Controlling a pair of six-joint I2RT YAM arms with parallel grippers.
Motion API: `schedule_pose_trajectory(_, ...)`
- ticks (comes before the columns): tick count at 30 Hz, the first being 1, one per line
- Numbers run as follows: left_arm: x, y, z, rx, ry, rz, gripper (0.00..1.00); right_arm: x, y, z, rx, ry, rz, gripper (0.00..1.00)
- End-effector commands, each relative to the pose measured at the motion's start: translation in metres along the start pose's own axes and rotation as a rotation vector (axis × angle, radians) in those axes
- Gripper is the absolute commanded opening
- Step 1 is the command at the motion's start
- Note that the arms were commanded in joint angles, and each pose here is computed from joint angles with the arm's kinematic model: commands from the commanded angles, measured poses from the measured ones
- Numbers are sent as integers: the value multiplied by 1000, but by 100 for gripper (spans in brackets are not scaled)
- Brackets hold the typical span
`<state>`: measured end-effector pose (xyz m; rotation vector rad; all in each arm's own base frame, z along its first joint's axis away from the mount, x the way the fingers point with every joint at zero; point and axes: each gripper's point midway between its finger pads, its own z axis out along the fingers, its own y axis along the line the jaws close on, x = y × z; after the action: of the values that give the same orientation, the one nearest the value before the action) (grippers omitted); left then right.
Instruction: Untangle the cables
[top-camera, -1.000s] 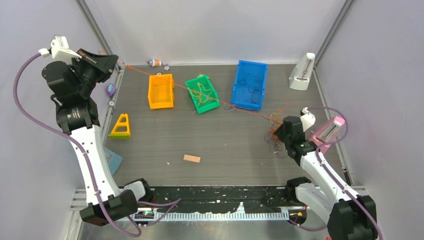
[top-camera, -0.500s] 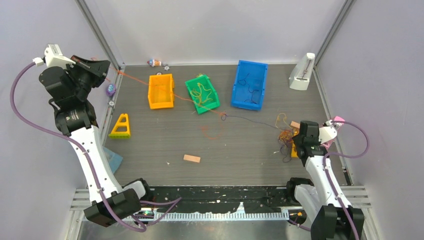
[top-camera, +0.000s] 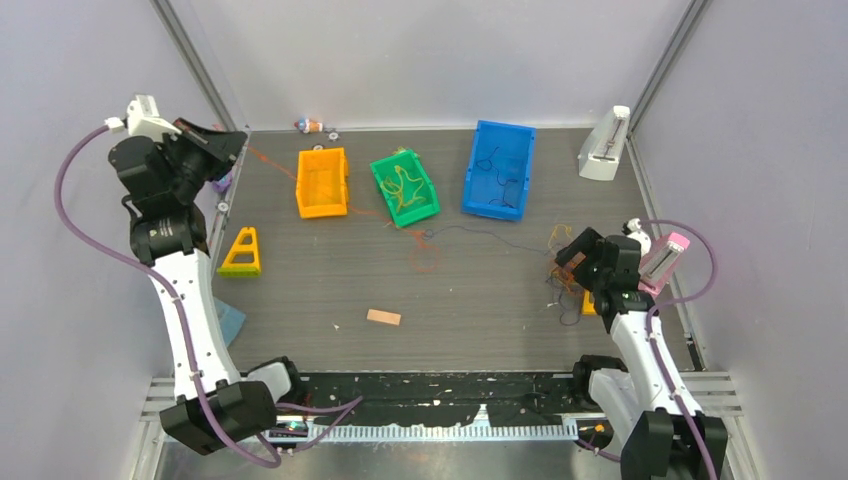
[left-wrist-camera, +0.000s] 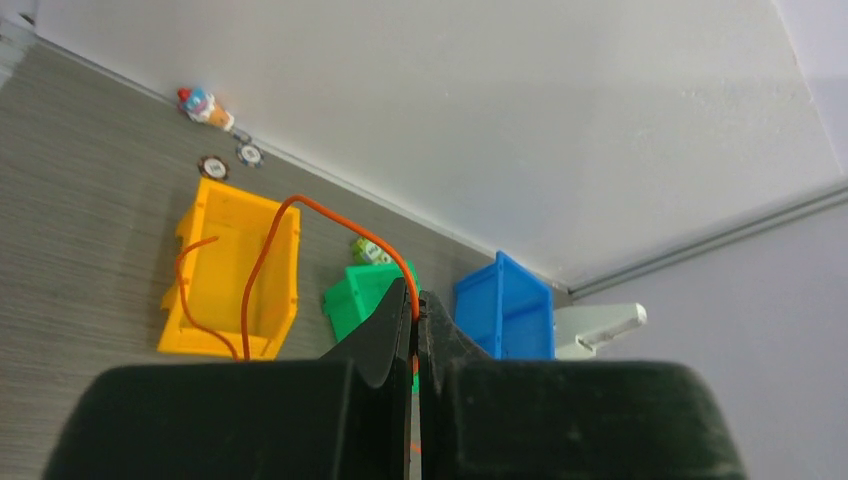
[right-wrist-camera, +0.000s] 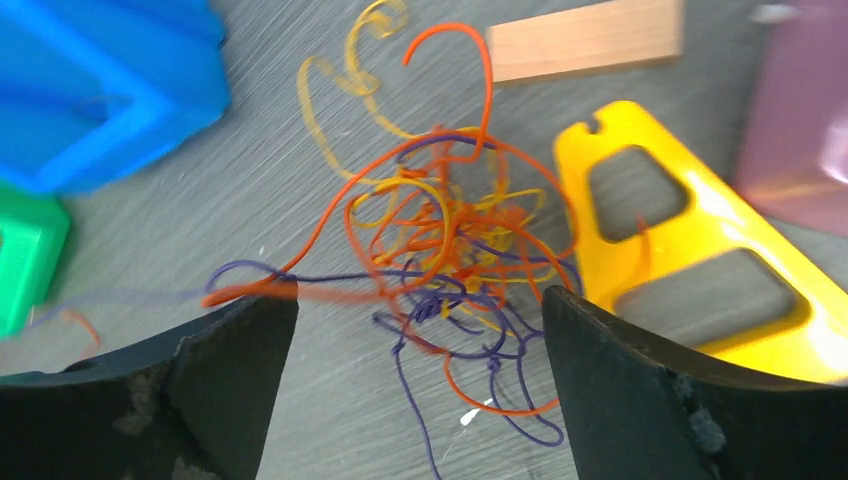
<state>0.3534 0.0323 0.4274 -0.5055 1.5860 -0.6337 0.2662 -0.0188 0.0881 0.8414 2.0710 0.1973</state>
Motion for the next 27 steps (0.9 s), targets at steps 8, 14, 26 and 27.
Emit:
schedule_pose_trajectory(8, 25, -6, -3, 21, 2, 77, 0, 10, 131, -42, -460, -4, -476, 96)
schedule_pose_trajectory(14, 20, -12, -8, 24, -8, 88, 0, 50, 194, -60, -687, 113, -682, 97)
schedule_pose_trajectory(26, 16, -25, -13, 65, 0, 114, 0, 126, 281, -46, -931, 223, -1015, 86)
schedule_pose_trajectory(27, 16, -26, -14, 67, -2, 117, 0, 133, 288, -46, -950, 225, -1056, 89)
